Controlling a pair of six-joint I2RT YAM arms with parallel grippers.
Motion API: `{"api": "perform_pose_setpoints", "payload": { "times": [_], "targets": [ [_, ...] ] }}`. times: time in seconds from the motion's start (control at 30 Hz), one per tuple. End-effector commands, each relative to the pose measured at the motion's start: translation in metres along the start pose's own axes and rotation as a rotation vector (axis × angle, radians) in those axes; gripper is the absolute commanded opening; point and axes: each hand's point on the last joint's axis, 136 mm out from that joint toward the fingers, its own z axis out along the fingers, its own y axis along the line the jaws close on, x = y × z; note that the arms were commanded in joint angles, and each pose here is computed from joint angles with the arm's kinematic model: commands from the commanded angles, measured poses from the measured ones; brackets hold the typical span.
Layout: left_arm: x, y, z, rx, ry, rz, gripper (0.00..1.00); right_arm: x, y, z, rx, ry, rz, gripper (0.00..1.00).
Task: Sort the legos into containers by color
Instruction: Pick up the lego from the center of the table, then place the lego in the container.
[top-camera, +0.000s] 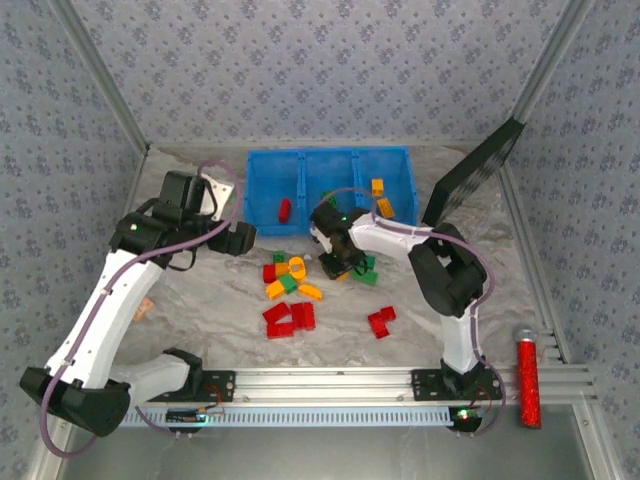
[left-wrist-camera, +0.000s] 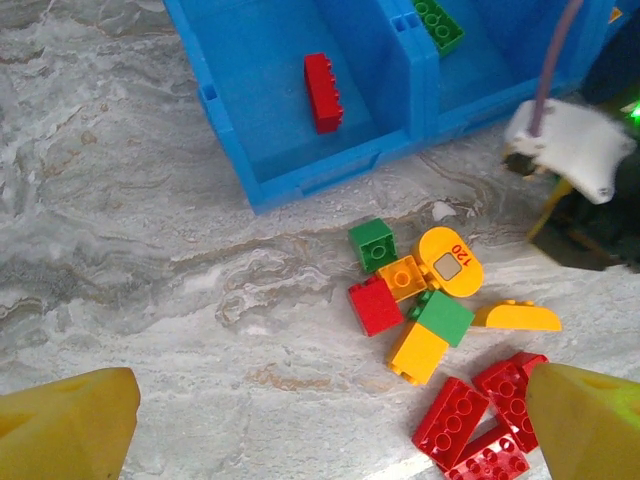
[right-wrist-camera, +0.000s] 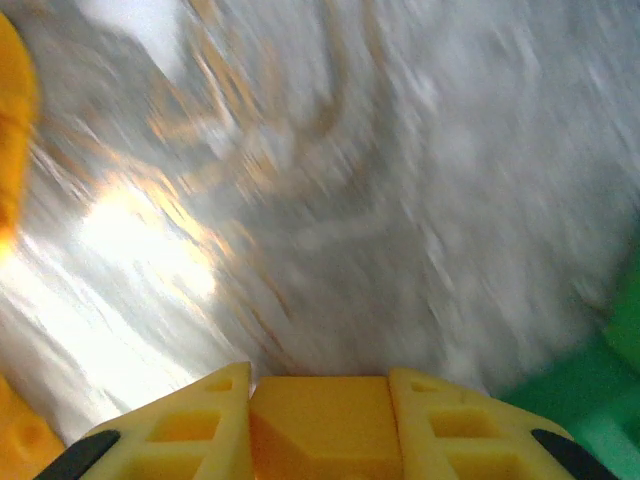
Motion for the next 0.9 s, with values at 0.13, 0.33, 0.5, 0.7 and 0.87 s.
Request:
{"api": "perform_pose_setpoints", "payload": {
  "times": [0.13, 0.33, 0.5, 0.7, 0.87],
  "targets": [
    [0.018, 0.006, 0.024, -0.032, 0.066, -0.091, 0.99, 0.002, -0.044, -0.094, 0.023, -0.108, 0.124, 0.27],
    [0.042, -0.008, 0.064, 0.004, 0.124, -0.196, 0.99, -0.014, -0.118, -0.143, 0.123, -0.272, 0.267, 0.28],
    [0.06, -0.023, 0.095, 0.012, 0.176, -0.232, 0.96, -0.038, -0.171, -0.159, 0.179, -0.416, 0.372, 0.28],
    [0.085, -0.026, 0.124, -0.022, 0.238, -0.248, 0.91, -0.069, -0.207, -0.158, 0.21, -0.465, 0.393, 0.28],
    [0.095, -0.023, 0.141, -0.063, 0.261, -0.246, 0.88, -0.095, -0.221, -0.152, 0.191, -0.496, 0.396, 0.28]
  ]
}}
